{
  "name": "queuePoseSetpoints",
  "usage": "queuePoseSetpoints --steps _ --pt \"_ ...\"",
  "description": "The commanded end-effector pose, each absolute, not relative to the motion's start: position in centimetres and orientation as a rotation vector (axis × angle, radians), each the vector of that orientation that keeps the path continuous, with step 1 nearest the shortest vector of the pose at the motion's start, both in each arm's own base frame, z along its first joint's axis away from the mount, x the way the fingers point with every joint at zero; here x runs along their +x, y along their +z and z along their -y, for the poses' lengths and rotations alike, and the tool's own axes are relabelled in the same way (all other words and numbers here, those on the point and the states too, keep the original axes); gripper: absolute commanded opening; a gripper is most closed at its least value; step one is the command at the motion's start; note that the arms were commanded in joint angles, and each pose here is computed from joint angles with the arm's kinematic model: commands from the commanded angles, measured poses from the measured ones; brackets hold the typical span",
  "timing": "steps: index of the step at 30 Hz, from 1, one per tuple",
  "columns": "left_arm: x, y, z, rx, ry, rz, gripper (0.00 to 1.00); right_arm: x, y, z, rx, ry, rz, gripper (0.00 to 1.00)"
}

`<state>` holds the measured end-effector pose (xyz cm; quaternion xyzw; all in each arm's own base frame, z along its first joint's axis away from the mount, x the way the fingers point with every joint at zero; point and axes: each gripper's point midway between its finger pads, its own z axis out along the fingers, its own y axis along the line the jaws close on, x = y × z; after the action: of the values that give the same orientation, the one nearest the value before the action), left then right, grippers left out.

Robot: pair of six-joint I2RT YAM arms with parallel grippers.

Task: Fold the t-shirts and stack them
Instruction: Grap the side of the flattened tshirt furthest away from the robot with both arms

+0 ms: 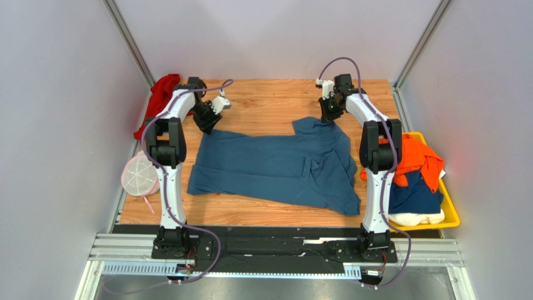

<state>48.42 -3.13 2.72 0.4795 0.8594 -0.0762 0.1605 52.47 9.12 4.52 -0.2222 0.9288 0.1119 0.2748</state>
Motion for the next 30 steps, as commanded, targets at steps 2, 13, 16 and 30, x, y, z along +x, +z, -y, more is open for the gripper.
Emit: queuePoseSetpoints --steps 2,13,16,30 --pt "48.0 2.6 3.7 1.411 -0.303 -2.429 0.51 52.7 8.3 -9.3 -0.62 0.279 -2.417 0.0" --pt "48.3 1.9 3.4 1.397 -0.283 -2.453 0.0 52.0 8.8 -9.2 -0.627 0.268 -2.414 0.0" --pt "48.8 2.4 3.2 1.367 -0.254 -2.451 0.0 52.2 9.6 -9.3 -0.627 0.266 -2.4 0.0" --pt "47.9 5.3 2.7 1.298 -0.142 -2.472 0.0 51.1 15.3 -9.8 -0.634 0.28 -2.322 0.0"
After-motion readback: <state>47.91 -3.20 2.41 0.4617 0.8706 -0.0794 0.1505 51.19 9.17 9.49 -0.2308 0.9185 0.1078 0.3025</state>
